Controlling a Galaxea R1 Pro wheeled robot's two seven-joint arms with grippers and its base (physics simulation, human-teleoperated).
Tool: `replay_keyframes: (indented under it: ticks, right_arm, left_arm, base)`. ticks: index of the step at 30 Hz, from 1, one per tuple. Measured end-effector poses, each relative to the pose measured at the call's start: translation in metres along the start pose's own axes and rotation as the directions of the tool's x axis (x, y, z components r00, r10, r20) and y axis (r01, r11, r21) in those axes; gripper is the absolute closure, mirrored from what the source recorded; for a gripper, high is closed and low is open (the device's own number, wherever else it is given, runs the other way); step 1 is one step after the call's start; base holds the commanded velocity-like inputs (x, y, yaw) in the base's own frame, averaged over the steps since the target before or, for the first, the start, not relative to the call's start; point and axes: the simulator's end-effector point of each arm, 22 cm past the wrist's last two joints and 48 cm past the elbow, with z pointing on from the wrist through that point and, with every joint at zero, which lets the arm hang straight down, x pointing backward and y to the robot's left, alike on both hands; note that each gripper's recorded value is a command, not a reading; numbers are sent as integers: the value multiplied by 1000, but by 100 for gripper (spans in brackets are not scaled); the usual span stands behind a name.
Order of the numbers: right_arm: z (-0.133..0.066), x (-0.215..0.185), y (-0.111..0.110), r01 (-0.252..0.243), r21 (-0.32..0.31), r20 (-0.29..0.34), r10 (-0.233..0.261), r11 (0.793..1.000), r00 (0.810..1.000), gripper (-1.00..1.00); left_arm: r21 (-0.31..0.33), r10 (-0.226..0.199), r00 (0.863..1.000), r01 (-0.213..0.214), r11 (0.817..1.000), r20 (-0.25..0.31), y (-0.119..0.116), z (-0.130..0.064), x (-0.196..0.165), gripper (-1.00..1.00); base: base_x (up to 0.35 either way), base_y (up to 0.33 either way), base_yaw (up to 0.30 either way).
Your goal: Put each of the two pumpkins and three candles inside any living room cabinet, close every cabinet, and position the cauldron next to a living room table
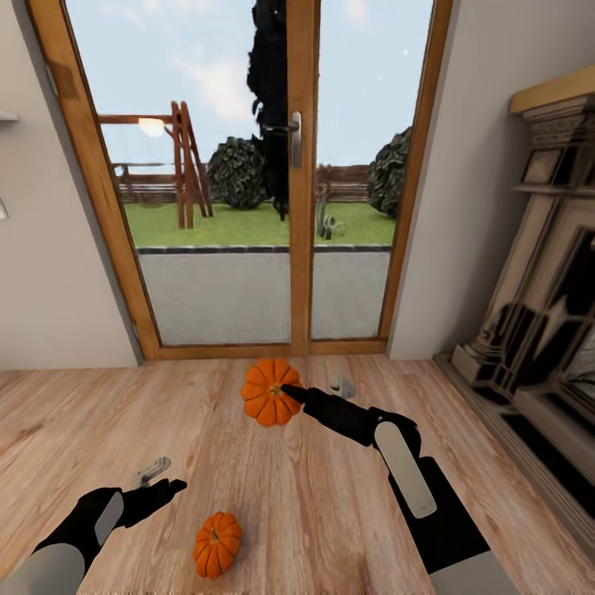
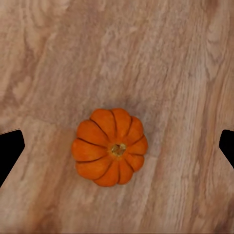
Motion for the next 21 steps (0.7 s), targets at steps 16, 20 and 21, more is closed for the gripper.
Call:
replay_keyframes:
  ticks: [16, 20, 21]
  right_arm:
    - [14, 20, -31, -49, 28, -37, 50, 998, 998, 100]
    - [17, 25, -38, -61, 34, -46, 62, 998, 997, 100]
    - [18, 25, -41, -62, 37, -48, 64, 997, 997, 100]
  left_arm:
    - [64, -14, 998, 18, 998, -60, -1, 19, 24, -100]
    - [62, -17, 997, 22, 998, -74, 4, 23, 29, -100]
    - [60, -19, 997, 24, 998, -79, 5, 25, 31, -100]
  base:
    - [0, 0, 0]
    - [0, 0, 0]
    - [0, 0, 0]
